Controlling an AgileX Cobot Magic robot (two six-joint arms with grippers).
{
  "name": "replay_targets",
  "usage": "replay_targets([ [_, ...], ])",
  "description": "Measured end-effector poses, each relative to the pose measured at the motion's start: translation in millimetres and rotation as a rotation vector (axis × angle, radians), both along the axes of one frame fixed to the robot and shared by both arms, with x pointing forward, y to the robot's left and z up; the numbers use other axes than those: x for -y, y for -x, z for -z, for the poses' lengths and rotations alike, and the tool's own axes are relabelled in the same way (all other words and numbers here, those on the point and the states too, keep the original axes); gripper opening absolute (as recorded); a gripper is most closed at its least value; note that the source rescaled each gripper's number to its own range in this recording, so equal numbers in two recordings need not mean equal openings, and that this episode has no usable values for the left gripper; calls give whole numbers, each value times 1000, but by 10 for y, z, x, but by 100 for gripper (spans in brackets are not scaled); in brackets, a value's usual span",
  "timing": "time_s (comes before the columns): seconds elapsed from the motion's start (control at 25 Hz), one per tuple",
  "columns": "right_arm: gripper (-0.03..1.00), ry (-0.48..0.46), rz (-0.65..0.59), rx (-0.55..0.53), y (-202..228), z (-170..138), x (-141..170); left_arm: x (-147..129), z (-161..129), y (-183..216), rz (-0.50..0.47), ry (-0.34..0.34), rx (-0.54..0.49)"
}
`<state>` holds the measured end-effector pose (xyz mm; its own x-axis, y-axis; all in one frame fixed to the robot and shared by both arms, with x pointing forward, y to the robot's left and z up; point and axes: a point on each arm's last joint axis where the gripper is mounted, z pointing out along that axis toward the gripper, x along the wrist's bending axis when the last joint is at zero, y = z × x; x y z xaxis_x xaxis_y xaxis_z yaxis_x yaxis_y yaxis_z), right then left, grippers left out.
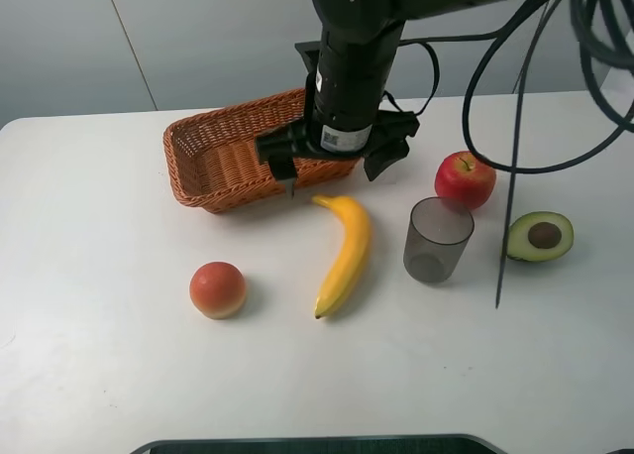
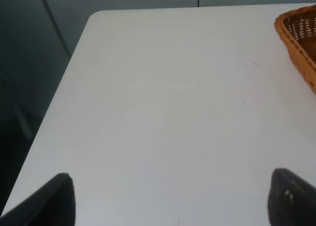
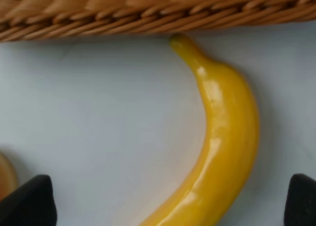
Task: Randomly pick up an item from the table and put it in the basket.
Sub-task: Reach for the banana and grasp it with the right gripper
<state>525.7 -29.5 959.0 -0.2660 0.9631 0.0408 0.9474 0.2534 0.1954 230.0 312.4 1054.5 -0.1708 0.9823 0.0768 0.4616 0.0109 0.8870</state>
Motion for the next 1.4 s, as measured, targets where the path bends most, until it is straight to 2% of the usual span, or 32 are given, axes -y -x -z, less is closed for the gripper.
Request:
replay_targets([
  [0.56,100,117,-11,-67,-68,578,-20,0,0,0,0,0,0],
  [0.88,100,156,-15,-62,-145,770,32,0,0,0,0,0,0],
  [1.24,99,151,-16,-58,-159,841,21,0,0,0,0,0,0],
  [1.28,92,151,-16,-58,-159,841,21,0,0,0,0,0,0],
  [1.32,79,151,-16,-58,-159,841,21,0,0,0,0,0,0],
  [1.36,64,151,-16,-58,-159,841,21,0,0,0,0,0,0],
  [1.4,41,151,-16,-58,-159,841,21,0,0,0,0,0,0],
])
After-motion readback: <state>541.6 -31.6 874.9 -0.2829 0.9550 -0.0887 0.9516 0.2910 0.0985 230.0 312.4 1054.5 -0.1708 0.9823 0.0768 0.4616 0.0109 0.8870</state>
